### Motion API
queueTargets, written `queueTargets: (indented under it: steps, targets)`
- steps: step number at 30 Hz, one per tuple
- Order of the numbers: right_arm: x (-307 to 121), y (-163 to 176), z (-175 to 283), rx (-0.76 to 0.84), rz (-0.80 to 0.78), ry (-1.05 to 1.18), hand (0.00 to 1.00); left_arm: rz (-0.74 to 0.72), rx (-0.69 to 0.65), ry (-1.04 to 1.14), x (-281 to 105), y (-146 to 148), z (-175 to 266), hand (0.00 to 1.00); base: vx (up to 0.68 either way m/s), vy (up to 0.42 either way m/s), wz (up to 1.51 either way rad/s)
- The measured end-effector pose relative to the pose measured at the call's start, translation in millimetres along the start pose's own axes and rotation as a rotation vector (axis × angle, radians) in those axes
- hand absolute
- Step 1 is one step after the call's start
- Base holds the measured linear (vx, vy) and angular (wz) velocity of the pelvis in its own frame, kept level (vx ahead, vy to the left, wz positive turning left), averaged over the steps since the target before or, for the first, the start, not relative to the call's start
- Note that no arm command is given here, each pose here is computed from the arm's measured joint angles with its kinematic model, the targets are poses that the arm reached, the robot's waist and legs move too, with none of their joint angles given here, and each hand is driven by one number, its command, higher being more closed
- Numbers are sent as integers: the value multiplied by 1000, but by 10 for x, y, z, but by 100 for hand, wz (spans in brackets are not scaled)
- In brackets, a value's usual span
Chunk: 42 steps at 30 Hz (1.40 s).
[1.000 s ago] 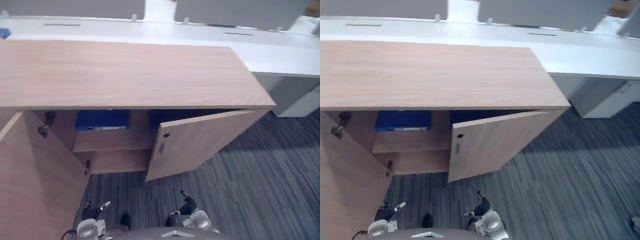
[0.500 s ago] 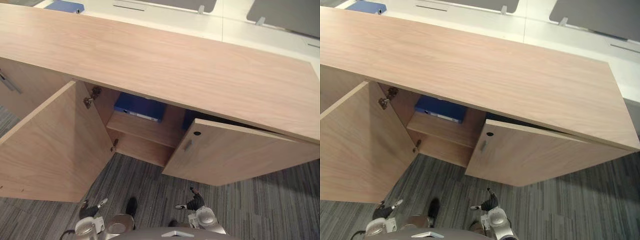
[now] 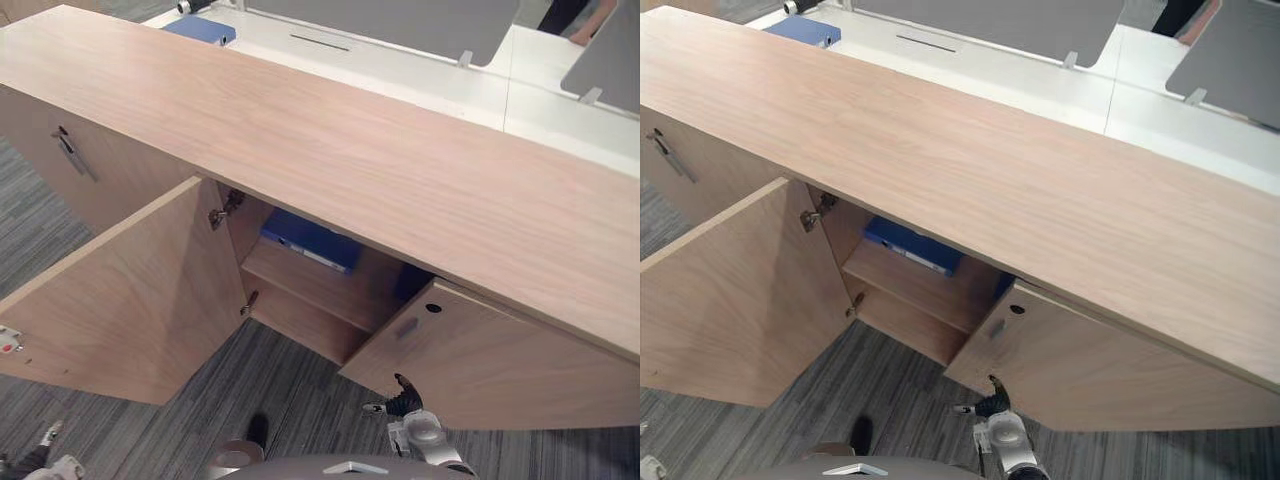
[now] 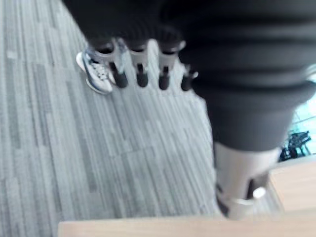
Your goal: Walk over to the cabinet, pick up the folder, carry it to the office cabinet, place the folder inside the office cabinet, then close the office cabinet door
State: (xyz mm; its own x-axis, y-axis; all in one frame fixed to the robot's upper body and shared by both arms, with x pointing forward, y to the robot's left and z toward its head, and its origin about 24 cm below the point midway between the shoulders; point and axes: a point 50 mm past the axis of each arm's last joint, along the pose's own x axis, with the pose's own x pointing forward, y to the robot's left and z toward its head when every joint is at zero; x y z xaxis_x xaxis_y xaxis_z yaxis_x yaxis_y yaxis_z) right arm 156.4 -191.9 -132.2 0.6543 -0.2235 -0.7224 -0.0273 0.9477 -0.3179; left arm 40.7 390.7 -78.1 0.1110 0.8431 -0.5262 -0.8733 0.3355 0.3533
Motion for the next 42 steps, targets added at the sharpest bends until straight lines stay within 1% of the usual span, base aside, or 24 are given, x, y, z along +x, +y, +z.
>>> queueTargets:
  steps: [5,8,10,15,19,23,25,29,31,42]
  targets:
    - [12,-60,1,-21,-8,-2,0,-14,7,-23,18,-44,84,0,-39,-12,3]
    - [-7,-32,-50,-17,5,13,0,-55,66,-57,25,-123,164,0,-108,-14,12]
    - [-25,-12,-91,-25,14,23,0,-129,139,-120,11,-293,304,0,-145,-24,23]
    - [-29,-56,-118,-32,5,28,0,-282,206,-275,-122,-627,574,0,-168,-44,27]
    - [-26,-68,-109,-34,12,24,0,-307,221,-326,-152,-672,660,0,-57,-60,8]
    - [-17,-64,-81,-33,14,16,0,-357,277,-356,-195,-799,698,0,71,-30,-1]
    - [-4,-65,-43,-33,16,6,0,-366,299,-389,-197,-835,795,0,125,-47,-5]
    - [17,-63,20,-35,17,-11,0,-345,327,-428,-174,-801,911,0,77,-41,-13]
    - [33,-73,64,-37,14,-23,0,-355,326,-449,-190,-849,972,0,8,-55,-5]
    - [24,-61,39,-43,22,-17,0,-390,407,-486,-205,-893,1040,0,-70,-19,-5]
